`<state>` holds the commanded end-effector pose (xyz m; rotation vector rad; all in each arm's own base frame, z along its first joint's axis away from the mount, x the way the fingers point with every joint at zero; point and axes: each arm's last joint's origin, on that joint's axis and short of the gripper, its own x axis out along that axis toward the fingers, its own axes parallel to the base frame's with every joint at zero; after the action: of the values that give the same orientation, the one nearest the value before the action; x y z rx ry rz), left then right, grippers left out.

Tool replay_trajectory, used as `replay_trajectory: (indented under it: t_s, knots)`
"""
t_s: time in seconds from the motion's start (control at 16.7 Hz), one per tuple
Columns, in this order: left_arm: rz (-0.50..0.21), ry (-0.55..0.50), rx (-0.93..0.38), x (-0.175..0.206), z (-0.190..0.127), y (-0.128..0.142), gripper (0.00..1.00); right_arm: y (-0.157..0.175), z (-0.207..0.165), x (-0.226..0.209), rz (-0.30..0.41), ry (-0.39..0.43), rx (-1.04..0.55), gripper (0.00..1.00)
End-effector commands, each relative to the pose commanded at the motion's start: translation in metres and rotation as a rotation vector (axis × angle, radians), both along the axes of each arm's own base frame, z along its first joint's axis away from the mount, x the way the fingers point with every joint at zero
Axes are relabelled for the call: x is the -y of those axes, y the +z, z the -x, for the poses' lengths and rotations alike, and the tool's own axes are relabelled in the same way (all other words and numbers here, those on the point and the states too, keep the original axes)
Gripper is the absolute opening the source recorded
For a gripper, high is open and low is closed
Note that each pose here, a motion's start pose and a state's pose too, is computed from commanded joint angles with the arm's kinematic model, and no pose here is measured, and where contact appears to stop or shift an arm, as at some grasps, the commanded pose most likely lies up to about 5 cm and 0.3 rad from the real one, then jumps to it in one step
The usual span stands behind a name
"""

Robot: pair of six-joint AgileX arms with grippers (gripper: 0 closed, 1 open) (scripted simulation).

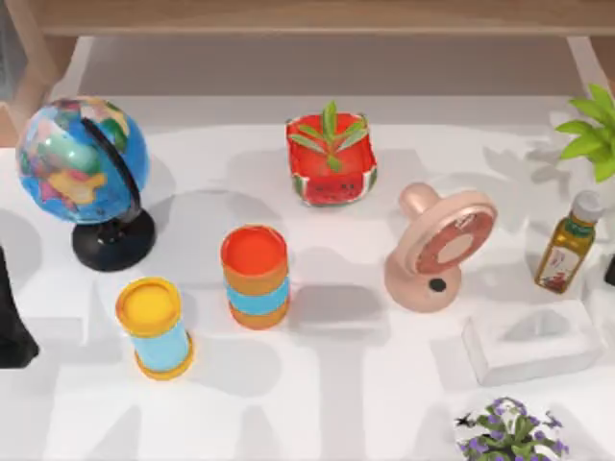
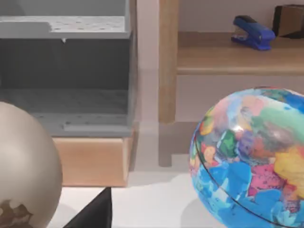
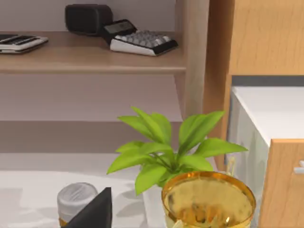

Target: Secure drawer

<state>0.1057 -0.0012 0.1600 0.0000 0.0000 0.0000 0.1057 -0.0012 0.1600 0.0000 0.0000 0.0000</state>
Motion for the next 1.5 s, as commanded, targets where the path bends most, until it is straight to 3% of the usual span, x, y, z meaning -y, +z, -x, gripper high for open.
replay_trajectory:
  t_s: [0.18, 0.48, 0.9, 1.26, 1.5]
  knots:
    - [0.000, 0.000, 0.000, 0.000, 0.000, 0.000, 1.00, 0.004, 0.000, 0.001, 0.000, 0.001, 0.007, 1.00]
    - [0.000, 0.000, 0.000, 0.000, 0.000, 0.000, 1.00, 0.042, -0.010, 0.010, 0.003, 0.009, 0.037, 1.00]
    - [0.000, 0.000, 0.000, 0.000, 0.000, 0.000, 1.00, 0.098, -0.067, 0.058, 0.000, 0.020, 0.013, 1.00]
    - [0.000, 0.000, 0.000, 0.000, 0.000, 0.000, 1.00, 0.109, -0.108, 0.116, -0.003, 0.006, -0.003, 1.00]
    - [0.000, 0.000, 0.000, 0.000, 0.000, 0.000, 1.00, 0.110, -0.113, 0.126, 0.000, 0.000, 0.000, 1.00]
